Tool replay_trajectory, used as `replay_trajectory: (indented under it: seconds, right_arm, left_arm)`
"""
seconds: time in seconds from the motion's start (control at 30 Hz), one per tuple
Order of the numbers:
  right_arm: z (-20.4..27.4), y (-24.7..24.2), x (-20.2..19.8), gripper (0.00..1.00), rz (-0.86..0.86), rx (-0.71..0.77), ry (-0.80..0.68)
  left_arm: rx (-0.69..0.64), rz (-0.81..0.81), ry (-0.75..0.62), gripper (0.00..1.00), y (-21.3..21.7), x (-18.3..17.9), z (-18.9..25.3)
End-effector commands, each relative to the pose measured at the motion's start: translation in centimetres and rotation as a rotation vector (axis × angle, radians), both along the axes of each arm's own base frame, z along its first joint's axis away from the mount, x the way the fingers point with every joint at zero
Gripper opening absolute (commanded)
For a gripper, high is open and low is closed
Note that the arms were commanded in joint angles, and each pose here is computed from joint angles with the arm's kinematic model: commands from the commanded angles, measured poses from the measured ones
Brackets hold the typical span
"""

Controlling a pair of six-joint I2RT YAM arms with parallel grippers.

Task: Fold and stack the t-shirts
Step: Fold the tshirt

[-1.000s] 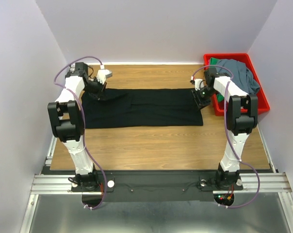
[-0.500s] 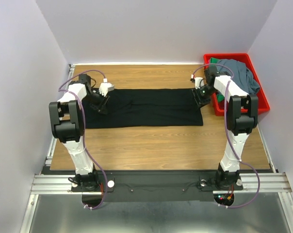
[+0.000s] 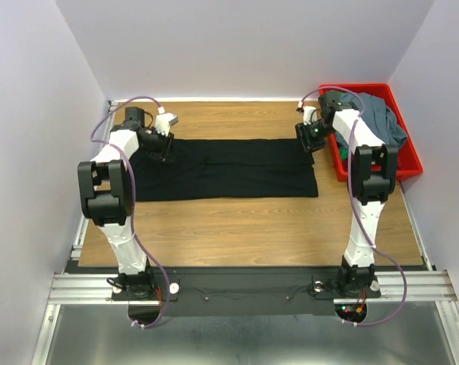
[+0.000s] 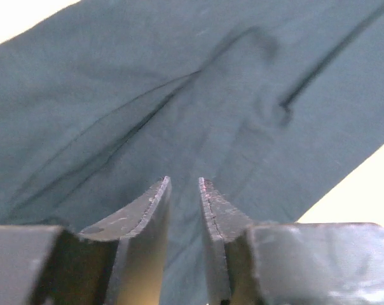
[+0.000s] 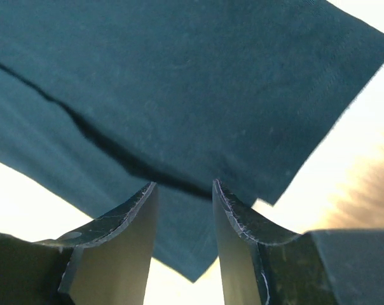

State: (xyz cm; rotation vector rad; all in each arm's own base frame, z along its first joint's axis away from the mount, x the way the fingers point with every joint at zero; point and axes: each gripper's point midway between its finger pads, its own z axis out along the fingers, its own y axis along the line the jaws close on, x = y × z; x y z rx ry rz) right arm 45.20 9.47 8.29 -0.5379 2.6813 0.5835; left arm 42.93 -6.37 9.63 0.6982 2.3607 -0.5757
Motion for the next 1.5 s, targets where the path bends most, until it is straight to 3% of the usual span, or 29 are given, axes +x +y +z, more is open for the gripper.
replay_trajectory:
  seconds: [0.0,0.2,0.4,0.5,0.6,0.7,0.9,1.0,1.03,1.1,1.13,1.17,1.23,1.27,1.3,1.33,1.37,1.4,1.47]
  right_arm:
    - [-1.2,1.4,1.0,0.46,0.012,0.011,0.008]
    - [-5.0,0.7,-0.5,0.45,0.018,-0.054,0.080]
    - [-6.2,-0.4,-4.0,0.43,0.029,-0.102,0.143]
    - [-7.0,-0.8,-6.6,0.42,0.037,-0.114,0.197]
    - [-6.0,-0.9,-9.6,0.40,0.044,-0.116,0.216]
    - [-5.7,-0.5,-12.4,0.40,0.076,-0.118,0.238]
    - [-5.2,0.0,-18.7,0.41,0.114,-0.111,0.297]
    - [-5.3,1.2,-21.4,0.41,0.144,-0.085,0.346]
    - [-5.2,1.6,-21.9,0.41,0.155,-0.079,0.354]
    - [-4.9,3.2,-22.7,0.40,0.215,-0.095,0.343]
    - [-4.4,4.6,-23.2,0.40,0.253,-0.096,0.338]
    - [-3.3,6.1,-23.2,0.40,0.285,-0.054,0.323]
    - [-1.7,8.1,-23.5,0.41,0.342,-0.001,0.310]
    - [-0.1,9.5,-23.3,0.42,0.373,0.053,0.296]
    - [0.2,9.6,-23.6,0.43,0.381,0.064,0.304]
    - [1.6,10.0,-22.6,0.43,0.396,0.073,0.254]
    - [2.1,9.7,-21.8,0.45,0.397,0.043,0.209]
    - [2.8,9.6,-20.6,0.46,0.397,0.023,0.156]
    - [2.7,8.6,-18.6,0.46,0.382,-0.059,0.083]
  left_arm:
    - [0.001,0.110,0.100,0.34,0.6,-0.3,-3.3]
    - [0.065,0.197,0.136,0.34,1.9,-1.4,-4.5]
    - [0.078,0.227,0.071,0.41,2.2,-4.9,0.4]
    - [0.127,0.321,0.077,0.33,3.4,-6.0,0.8]
    - [0.157,0.360,0.168,0.21,3.9,-7.7,-1.6]
    - [0.168,0.404,0.225,0.14,4.2,-7.6,-3.8]
    - [0.196,0.444,0.310,0.08,4.7,-4.2,-7.4]
    - [0.214,0.413,0.312,0.07,3.4,-0.7,-8.6]
    - [0.207,0.418,0.235,0.07,3.5,2.8,-6.7]
    - [0.262,0.347,0.256,0.06,0.6,4.9,-8.7]
    - [0.253,0.336,0.190,0.06,-0.5,9.4,-8.1]
    - [0.264,0.294,0.200,0.06,-1.4,10.2,-7.6]
    - [0.258,0.255,0.096,0.06,-3.8,14.0,-5.3]
    - [0.247,0.241,-0.064,0.10,-4.6,17.3,-1.2]
    - [0.240,0.234,-0.134,0.12,-5.4,18.1,0.7]
    - [0.257,0.211,-0.107,0.13,-6.1,17.1,-0.9]
    - [0.225,0.207,-0.199,0.15,-6.5,16.6,4.1]
    - [0.184,0.218,-0.308,0.20,-6.9,17.6,6.7]
    - [0.149,0.227,-0.395,0.33,-6.7,15.5,10.0]
